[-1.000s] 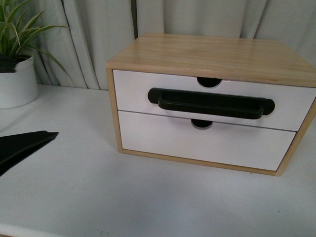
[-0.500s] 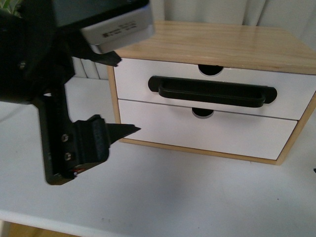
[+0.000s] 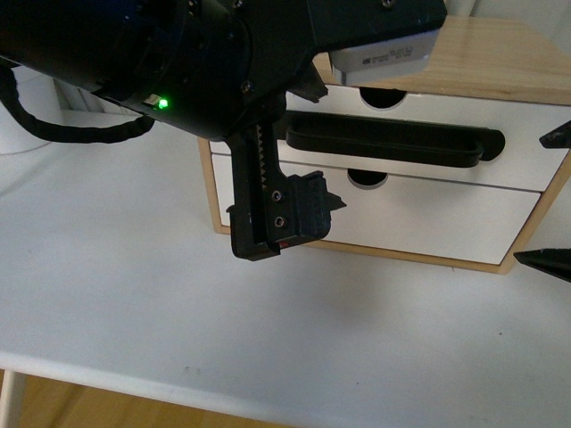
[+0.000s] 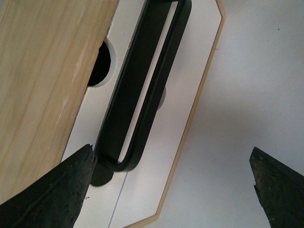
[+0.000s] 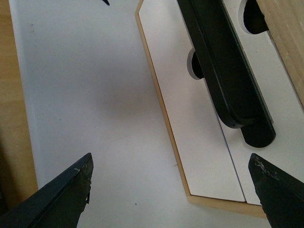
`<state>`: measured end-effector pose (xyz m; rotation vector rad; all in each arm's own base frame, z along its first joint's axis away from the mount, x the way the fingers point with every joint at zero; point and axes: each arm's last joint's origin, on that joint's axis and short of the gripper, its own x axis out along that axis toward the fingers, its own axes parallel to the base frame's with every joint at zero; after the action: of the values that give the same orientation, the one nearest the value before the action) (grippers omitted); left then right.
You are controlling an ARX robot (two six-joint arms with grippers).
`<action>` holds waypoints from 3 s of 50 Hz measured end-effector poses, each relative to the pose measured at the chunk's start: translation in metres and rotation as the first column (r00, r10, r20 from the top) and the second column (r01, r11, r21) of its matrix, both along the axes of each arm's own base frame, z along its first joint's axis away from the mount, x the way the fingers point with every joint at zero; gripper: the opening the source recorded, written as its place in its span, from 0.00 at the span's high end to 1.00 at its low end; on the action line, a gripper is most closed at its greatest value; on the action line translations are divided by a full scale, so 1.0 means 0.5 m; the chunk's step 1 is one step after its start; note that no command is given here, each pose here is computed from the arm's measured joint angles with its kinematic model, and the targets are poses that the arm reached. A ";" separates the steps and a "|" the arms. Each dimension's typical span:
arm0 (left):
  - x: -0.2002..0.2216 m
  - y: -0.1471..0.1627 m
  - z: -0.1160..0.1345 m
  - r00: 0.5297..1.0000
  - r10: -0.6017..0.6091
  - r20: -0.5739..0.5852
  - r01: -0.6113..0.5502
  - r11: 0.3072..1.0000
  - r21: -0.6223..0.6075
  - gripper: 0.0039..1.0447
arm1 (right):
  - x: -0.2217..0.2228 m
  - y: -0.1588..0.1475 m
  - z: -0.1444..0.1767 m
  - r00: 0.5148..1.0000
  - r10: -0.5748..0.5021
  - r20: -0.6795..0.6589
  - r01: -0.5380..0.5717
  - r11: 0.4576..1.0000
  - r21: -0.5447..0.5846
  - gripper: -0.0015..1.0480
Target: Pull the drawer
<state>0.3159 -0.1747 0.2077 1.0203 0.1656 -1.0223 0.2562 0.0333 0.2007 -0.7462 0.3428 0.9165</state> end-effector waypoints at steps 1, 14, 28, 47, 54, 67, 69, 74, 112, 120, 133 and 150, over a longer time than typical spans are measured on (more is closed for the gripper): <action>0.002 -0.002 -0.003 1.000 -0.003 -0.006 0.003 1.000 0.007 0.05 | 0.001 0.000 0.000 1.000 0.002 -0.001 -0.002 1.000 0.003 0.09; 0.023 -0.015 -0.028 1.000 -0.022 -0.017 0.023 0.998 0.064 0.05 | 0.032 0.010 0.002 1.000 -0.006 -0.015 0.006 0.999 0.037 0.09; 0.052 -0.026 -0.040 0.998 -0.051 -0.035 0.055 0.990 0.129 0.05 | 0.061 0.042 -0.011 1.000 0.009 -0.024 -0.008 0.998 0.054 0.09; 0.067 -0.024 -0.061 0.998 -0.062 -0.032 0.067 0.982 0.179 0.05 | 0.094 0.072 -0.023 1.000 0.009 -0.026 -0.007 0.998 0.057 0.09; 0.067 -0.025 -0.061 0.997 -0.067 -0.030 0.071 0.981 0.183 0.05 | 0.105 0.078 -0.035 0.999 0.006 -0.035 -0.004 0.999 0.050 0.09; 0.067 -0.025 -0.059 0.997 -0.070 -0.037 0.076 0.980 0.185 0.05 | 0.116 0.080 -0.053 0.999 -0.012 -0.051 0.014 0.999 0.049 0.09; 0.066 -0.025 -0.058 0.997 -0.072 -0.040 0.078 0.980 0.183 0.05 | 0.117 0.080 -0.056 0.998 -0.012 -0.056 0.015 0.999 0.049 0.09; 0.066 -0.024 -0.057 0.996 -0.074 -0.045 0.081 0.981 0.177 0.05 | 0.122 0.081 -0.057 0.998 -0.009 -0.059 0.012 0.999 0.053 0.09; 0.052 -0.009 -0.047 0.988 -0.088 -0.123 0.110 0.976 0.186 0.05 | 0.114 0.065 -0.057 0.982 0.089 -0.168 -0.077 0.994 0.077 0.09; 0.038 -0.008 -0.040 0.983 -0.103 -0.153 0.134 0.969 0.206 0.05 | 0.102 0.062 -0.052 0.973 0.131 -0.192 -0.120 0.991 0.066 0.09; 0.006 -0.006 -0.034 0.974 -0.123 -0.189 0.165 0.960 0.228 0.05 | 0.069 0.056 -0.047 0.956 0.192 -0.224 -0.184 0.981 0.055 0.09; -0.045 0.006 -0.025 0.958 -0.138 -0.250 0.207 0.939 0.274 0.05 | 0.013 0.054 -0.040 0.930 0.251 -0.269 -0.253 0.967 0.028 0.08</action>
<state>0.2936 -0.1717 0.1950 1.2048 0.4349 -1.3038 0.2628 0.0601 0.1808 -0.6814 0.4990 1.2675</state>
